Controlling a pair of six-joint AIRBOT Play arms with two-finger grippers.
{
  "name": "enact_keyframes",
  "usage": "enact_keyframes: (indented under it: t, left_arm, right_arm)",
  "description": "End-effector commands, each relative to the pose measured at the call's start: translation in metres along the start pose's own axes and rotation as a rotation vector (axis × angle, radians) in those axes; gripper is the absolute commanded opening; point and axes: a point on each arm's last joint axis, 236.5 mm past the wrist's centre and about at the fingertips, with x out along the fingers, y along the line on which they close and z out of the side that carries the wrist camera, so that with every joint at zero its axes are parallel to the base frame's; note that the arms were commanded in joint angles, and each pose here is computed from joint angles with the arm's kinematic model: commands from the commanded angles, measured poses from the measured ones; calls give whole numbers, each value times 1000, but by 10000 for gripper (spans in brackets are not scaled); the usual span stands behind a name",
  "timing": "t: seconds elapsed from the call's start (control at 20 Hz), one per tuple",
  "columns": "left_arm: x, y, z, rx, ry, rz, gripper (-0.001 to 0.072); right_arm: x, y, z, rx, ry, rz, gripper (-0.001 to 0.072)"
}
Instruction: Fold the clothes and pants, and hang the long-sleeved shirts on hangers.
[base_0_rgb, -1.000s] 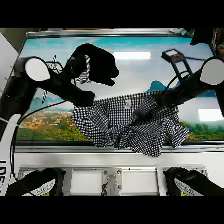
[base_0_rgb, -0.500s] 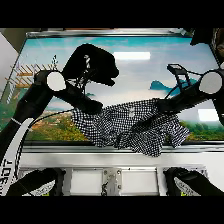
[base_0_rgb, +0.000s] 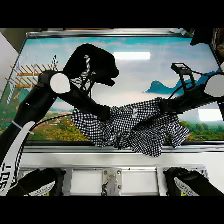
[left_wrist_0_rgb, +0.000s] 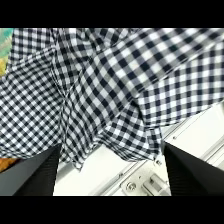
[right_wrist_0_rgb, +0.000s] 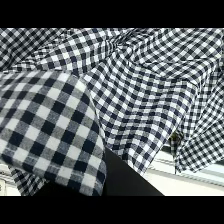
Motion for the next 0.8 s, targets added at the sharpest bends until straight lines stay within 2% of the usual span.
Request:
enact_keyframes:
  t: [0.0, 0.1, 0.15, 0.35, 0.5, 0.6, 0.75]
  left_arm:
    - [-40, -2, 24, 9, -152, 6, 692]
    - [-69, 13, 37, -24, -257, 33, 692]
    - [-80, 33, 38, -48, -289, 91, 693]
    - [-122, 157, 35, -207, -352, 515, 692]
    - [-137, 237, 43, -253, -357, 749, 692]
    - [-127, 285, 39, -300, -305, 815, 692]
    - [-99, 352, 21, -396, -211, 843, 691]
  right_arm:
    - [0, 0, 0, 1, 0, 0, 13]
    - [0, 0, 0, 0, 0, 0, 13]
    - [0, 0, 0, 1, 0, 0, 13]
    - [0, 0, 0, 1, 0, 1, 13]
    - [0, 0, 0, 1, 0, 1, 13]
    - [0, 0, 0, 1, 0, 0, 13]
    - [0, 0, 0, 1, 0, 0, 13]
